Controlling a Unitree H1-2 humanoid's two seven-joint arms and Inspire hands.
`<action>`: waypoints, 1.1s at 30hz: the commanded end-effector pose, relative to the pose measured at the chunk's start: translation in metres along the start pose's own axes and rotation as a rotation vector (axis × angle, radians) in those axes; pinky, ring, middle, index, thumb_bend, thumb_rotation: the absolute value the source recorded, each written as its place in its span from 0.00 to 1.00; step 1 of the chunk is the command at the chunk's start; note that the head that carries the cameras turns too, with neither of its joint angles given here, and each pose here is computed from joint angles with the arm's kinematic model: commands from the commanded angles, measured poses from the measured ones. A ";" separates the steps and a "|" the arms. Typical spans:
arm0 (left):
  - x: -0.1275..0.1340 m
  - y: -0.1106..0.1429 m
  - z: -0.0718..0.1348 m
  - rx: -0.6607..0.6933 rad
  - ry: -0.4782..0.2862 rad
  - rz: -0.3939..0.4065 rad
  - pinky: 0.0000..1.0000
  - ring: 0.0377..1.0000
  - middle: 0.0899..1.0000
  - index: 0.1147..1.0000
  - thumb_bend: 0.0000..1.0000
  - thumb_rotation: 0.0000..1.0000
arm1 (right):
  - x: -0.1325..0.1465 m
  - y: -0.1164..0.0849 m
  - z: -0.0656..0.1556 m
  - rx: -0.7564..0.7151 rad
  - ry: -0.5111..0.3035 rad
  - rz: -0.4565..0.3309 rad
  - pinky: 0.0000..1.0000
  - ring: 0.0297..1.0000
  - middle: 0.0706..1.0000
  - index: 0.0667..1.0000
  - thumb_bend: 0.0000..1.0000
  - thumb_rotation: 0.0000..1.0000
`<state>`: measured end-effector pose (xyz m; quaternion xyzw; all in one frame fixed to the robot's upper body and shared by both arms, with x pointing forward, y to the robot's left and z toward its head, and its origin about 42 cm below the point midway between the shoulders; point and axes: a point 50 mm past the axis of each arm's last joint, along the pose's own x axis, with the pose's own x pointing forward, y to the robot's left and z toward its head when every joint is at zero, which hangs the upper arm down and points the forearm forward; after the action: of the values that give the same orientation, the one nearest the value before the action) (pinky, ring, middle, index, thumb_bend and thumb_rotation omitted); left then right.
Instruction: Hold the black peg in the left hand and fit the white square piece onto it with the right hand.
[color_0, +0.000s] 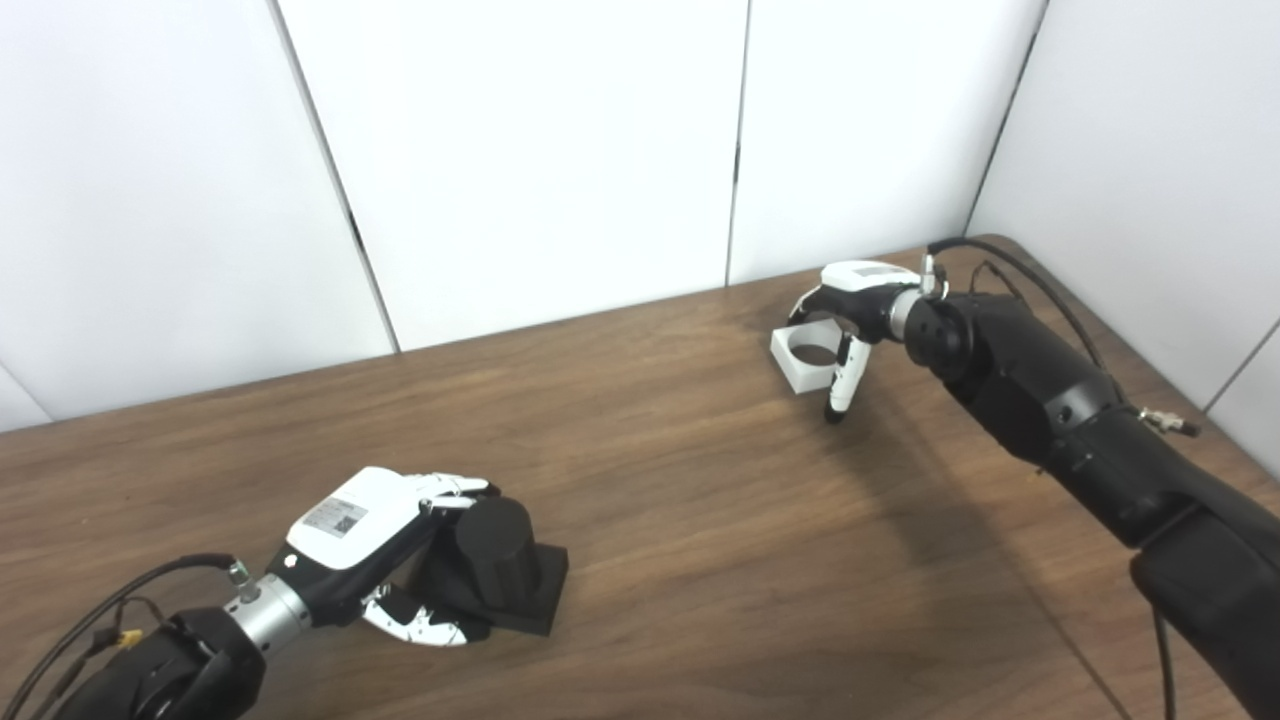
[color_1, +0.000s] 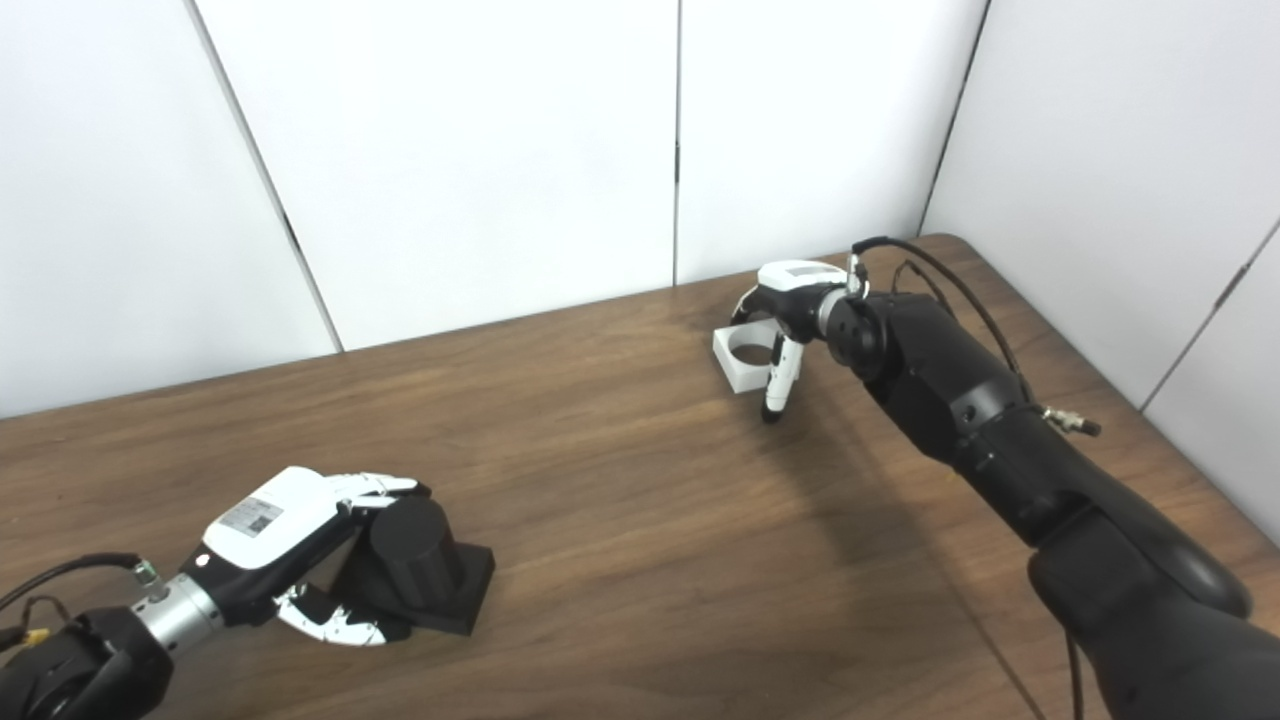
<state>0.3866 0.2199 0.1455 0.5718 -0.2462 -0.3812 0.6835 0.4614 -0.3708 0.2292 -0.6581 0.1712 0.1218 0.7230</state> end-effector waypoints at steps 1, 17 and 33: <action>-0.029 -0.022 -0.016 0.054 0.070 -0.174 0.74 0.83 0.84 0.55 1.00 0.02 | -0.006 -0.024 -0.020 -0.021 0.056 -0.035 0.92 0.91 0.90 0.71 0.79 0.15; -0.029 -0.018 -0.014 0.057 0.069 -0.178 0.74 0.83 0.84 0.55 1.00 0.02 | -0.010 -0.025 -0.020 -0.036 0.081 -0.036 1.00 0.90 0.79 0.45 0.52 0.14; -0.028 -0.019 -0.015 0.053 0.074 -0.188 0.75 0.84 0.85 0.56 0.99 0.04 | -0.022 -0.031 -0.016 0.036 -0.102 -0.169 0.89 0.86 0.77 0.44 0.52 0.13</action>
<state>0.3856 0.2241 0.1477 0.5755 -0.2409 -0.3830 0.6812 0.4441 -0.3904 0.2292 -0.6431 0.1364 0.1143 0.7448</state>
